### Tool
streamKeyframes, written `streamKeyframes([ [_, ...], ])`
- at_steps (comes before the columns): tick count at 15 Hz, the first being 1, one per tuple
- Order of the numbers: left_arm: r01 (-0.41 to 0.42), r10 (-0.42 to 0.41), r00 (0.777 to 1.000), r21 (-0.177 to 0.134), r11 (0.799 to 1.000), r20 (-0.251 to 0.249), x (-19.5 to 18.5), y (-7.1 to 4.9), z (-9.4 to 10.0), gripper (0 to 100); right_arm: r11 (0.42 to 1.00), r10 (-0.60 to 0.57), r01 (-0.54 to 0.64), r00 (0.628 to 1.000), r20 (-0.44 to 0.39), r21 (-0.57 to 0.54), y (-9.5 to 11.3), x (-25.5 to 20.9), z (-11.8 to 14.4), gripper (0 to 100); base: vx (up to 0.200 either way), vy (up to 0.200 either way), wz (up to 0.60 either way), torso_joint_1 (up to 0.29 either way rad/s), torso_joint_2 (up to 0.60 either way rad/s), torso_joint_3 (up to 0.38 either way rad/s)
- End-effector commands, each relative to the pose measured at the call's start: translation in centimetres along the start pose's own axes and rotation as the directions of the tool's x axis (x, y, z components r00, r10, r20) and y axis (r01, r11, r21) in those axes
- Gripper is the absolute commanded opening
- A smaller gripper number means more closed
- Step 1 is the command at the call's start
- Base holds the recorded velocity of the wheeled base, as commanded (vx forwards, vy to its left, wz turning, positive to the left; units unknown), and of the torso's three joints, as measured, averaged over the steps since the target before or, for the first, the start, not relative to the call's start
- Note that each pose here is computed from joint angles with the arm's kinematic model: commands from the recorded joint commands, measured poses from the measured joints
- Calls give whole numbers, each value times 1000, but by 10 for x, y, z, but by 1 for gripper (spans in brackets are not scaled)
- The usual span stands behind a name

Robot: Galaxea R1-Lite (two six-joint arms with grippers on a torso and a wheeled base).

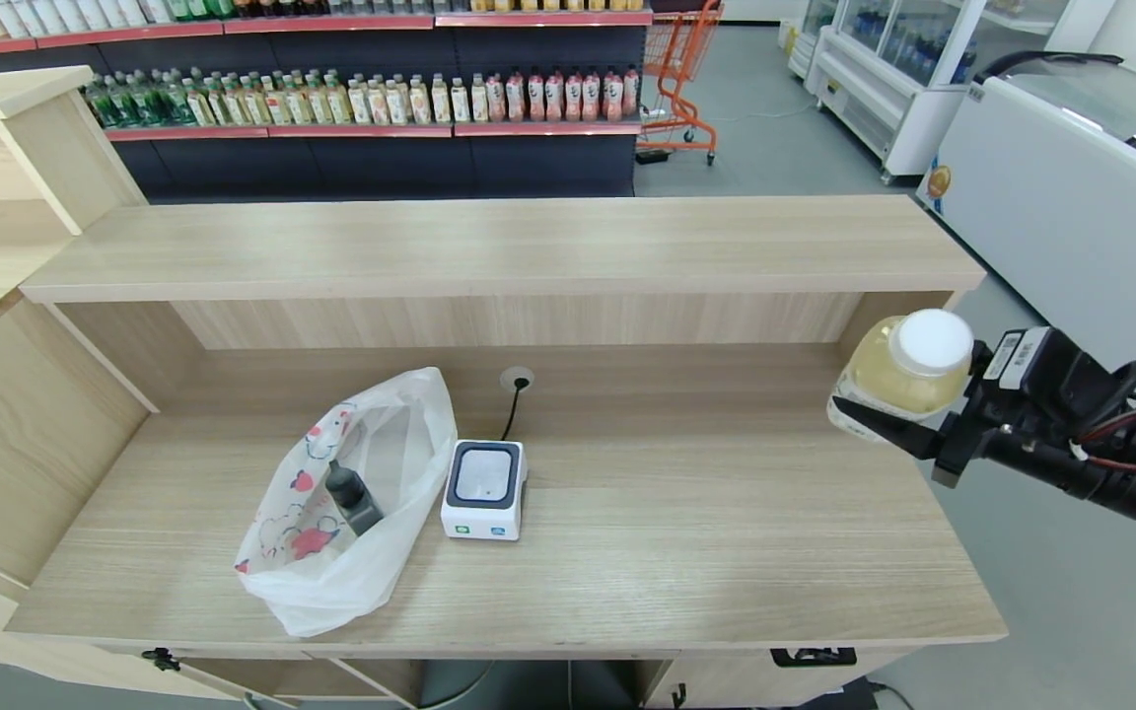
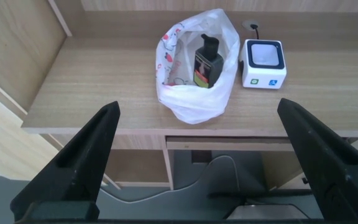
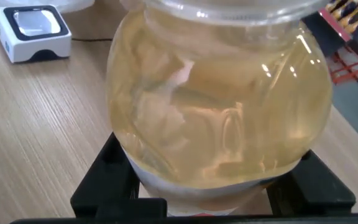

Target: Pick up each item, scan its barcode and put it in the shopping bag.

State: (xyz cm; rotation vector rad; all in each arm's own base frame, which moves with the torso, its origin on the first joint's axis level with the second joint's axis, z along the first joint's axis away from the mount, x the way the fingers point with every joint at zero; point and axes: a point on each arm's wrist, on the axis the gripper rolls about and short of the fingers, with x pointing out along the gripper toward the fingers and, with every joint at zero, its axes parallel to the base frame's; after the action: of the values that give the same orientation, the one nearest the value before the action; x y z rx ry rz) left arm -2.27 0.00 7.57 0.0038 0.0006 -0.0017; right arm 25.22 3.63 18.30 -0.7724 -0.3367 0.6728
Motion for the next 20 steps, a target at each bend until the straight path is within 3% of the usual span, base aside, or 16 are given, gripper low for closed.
streamKeyframes([
  [1, 0, 0, 1000, -1, 1000, -1, 0, 0, 0, 100, 1000, 13, -13, 999, 31, -14, 3, 6, 6, 0, 0, 0, 0, 0, 0, 0],
  [3, 0, 0, 1000, -10, 1000, -1, 0, 0, 0, 100, 1000, 14, -13, 999, 39, -18, 4, 6, 9, 0, 0, 0, 0, 0, 0, 0],
  [12, 0, 0, 1000, -5, 1000, -1, 0, 0, 0, 100, 995, 92, -94, 990, 107, 15, 7, 7, 9, 0, 0, 200, 0, 4, 3, 4],
  [20, 0, 0, 1000, 1, 1000, 1, 0, 0, 0, 100, 980, 189, -196, 970, 156, 36, 21, 25, -28, 0, 0, 200, 0, 4, 2, 2],
])
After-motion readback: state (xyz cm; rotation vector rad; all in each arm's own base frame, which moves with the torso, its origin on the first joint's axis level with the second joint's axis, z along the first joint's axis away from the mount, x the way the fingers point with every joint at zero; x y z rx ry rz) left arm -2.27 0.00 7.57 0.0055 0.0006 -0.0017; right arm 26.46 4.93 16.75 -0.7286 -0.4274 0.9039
